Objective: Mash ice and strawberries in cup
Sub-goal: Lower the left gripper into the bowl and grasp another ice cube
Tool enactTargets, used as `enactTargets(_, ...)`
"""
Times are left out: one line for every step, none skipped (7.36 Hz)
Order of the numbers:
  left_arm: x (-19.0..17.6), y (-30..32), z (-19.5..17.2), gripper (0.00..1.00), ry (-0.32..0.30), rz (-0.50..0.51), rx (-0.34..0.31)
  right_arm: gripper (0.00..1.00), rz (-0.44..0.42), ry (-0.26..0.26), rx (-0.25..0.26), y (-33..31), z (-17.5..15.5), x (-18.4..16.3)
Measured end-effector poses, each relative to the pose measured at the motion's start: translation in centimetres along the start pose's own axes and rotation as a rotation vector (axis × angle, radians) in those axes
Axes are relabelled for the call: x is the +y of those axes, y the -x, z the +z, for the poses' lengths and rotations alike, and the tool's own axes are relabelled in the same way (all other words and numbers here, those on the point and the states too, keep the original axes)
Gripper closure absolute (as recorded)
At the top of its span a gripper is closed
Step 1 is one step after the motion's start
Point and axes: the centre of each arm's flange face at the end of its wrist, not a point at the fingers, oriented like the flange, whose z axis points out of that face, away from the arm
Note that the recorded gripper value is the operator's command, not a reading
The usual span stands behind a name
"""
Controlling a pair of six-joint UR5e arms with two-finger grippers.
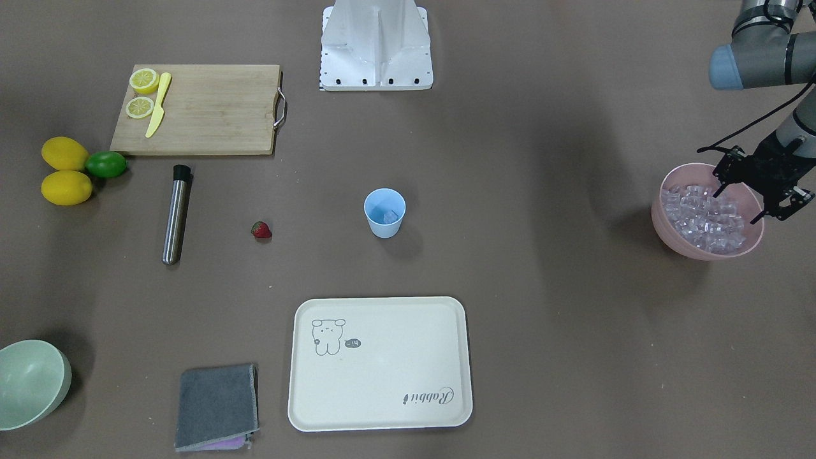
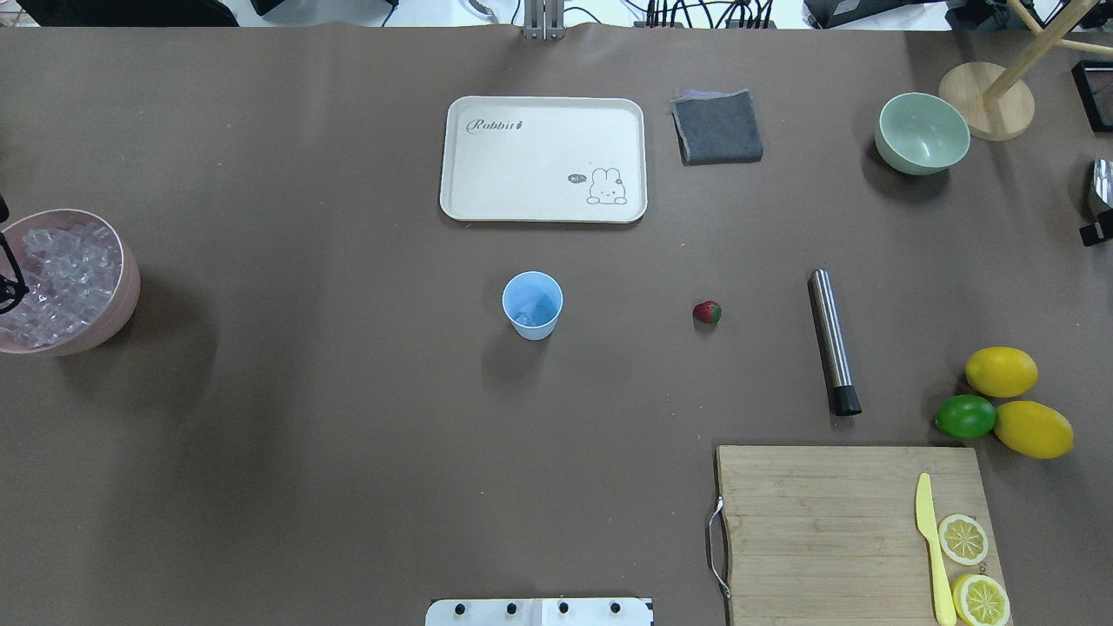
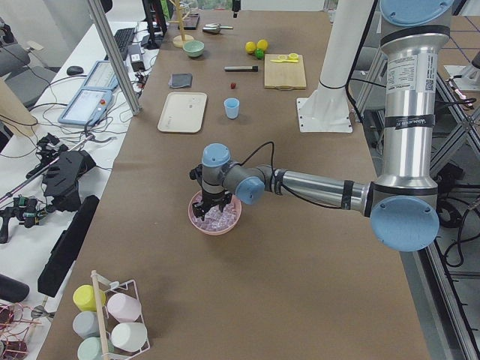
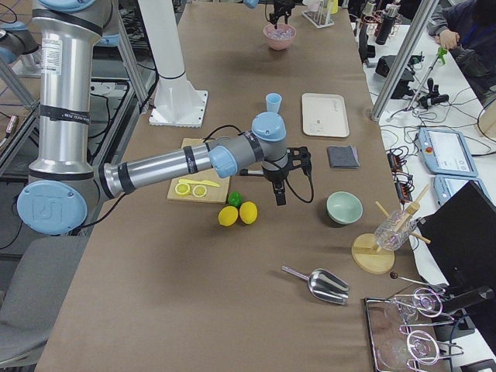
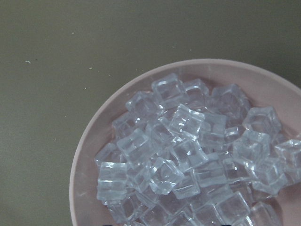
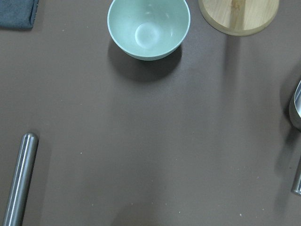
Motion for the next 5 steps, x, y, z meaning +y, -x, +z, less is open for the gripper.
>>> enactTargets(0.00,0.11,-0.02,0.21,-0.002,0.051,-0.001,0.00,0.000,0.000,0.000,-0.02,0.02,0.00)
enactTargets(-0.06,0.14,-0.05,0.22,-0.005,0.094,-0.002,0.00,0.001,0.001,0.001,-0.04,0.05,0.00)
enactTargets(-0.06,0.18,-0.02,0.22,-0.006,0.121,-0.003,0.00,0.002,0.001,0.002,-0.09,0.09,0.00)
enactTargets(0.07,0.24,0.13,0.21,-0.003,0.137,-0.002,0.00,0.002,0.002,0.002,-0.12,0.12,0.00)
enactTargets(0.32,0.34,0.43,0.21,0.003,0.161,0.001,0.00,0.004,0.002,0.003,-0.16,0.15,0.00)
